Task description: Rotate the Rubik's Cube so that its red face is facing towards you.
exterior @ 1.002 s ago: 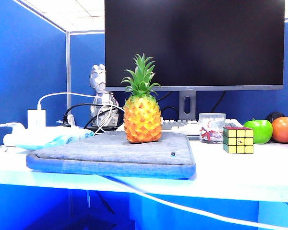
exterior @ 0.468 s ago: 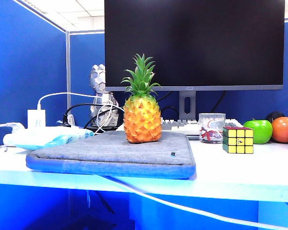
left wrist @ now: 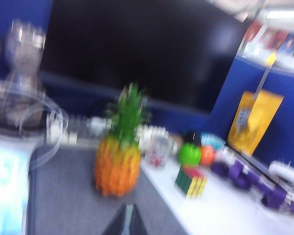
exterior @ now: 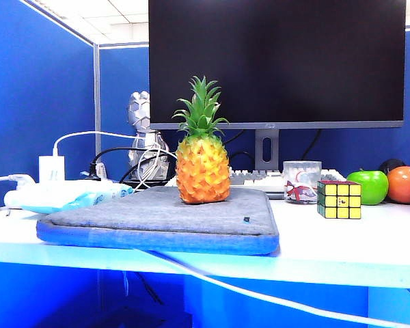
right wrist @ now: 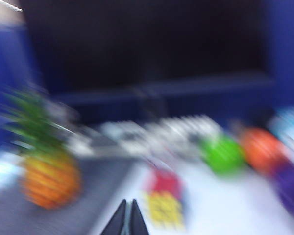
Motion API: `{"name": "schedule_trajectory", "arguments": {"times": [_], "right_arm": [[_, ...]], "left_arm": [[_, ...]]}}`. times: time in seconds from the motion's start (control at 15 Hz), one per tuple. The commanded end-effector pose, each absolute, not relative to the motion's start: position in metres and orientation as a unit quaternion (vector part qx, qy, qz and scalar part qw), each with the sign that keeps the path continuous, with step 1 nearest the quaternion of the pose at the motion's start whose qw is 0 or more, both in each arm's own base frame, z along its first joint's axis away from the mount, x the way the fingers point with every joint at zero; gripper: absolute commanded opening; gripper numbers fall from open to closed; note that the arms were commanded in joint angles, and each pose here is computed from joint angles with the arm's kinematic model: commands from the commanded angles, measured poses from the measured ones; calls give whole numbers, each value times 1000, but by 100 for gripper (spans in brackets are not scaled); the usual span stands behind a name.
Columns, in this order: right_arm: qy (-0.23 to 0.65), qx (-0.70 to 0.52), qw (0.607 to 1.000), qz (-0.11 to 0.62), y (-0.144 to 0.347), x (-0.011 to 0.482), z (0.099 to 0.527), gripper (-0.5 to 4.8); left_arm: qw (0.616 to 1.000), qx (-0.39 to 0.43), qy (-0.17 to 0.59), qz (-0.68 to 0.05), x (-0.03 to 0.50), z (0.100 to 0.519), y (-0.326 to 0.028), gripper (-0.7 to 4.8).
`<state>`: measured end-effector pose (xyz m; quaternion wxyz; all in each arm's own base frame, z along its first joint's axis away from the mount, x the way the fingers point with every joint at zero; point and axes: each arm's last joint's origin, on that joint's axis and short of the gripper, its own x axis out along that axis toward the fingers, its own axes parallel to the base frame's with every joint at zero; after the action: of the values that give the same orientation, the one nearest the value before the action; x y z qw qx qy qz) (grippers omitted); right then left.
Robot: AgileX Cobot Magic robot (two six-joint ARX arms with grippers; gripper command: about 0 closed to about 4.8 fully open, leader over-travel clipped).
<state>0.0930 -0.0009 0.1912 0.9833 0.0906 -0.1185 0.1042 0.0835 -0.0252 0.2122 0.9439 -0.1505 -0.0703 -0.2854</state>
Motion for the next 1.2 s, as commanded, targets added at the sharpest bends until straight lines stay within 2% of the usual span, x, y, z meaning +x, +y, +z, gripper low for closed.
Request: {"name": "schedule_trajectory", "arguments": {"times": [0.07, 0.2, 0.33, 0.53, 0.67, 0.87, 1.0, 1.07, 1.2], "right_arm": [[-156, 99, 975, 121, 0, 91, 198, -6], [-173, 94, 971, 134, 1, 88, 207, -6], [-206, 69, 968, 123, 1, 77, 242, -6], [-175, 54, 977, 112, 1, 79, 297, -6], [-105, 62, 982, 143, 1, 100, 336, -6], [25, 91, 982, 162, -3, 156, 371, -6], [92, 96, 974, 184, -5, 194, 376, -6], [126, 105, 968, 192, -7, 214, 373, -5], [163, 118, 959, 202, -9, 242, 361, -5]], "left_arm": [[947, -116, -95, -286, 86, 262, -26, 8], [949, -102, -78, -288, 105, 300, -29, 8], [936, -86, -43, -338, 154, 353, -41, 8], [924, -62, -4, -378, 220, 390, -55, 8], [916, -46, 36, -397, 251, 400, -61, 8], [912, -3, 102, -398, 271, 406, -68, 2], [906, 10, 161, -391, 280, 404, -75, 2], [908, 16, 174, -380, 284, 402, -84, 2], [896, 27, 168, -409, 293, 395, -111, 2]]}}
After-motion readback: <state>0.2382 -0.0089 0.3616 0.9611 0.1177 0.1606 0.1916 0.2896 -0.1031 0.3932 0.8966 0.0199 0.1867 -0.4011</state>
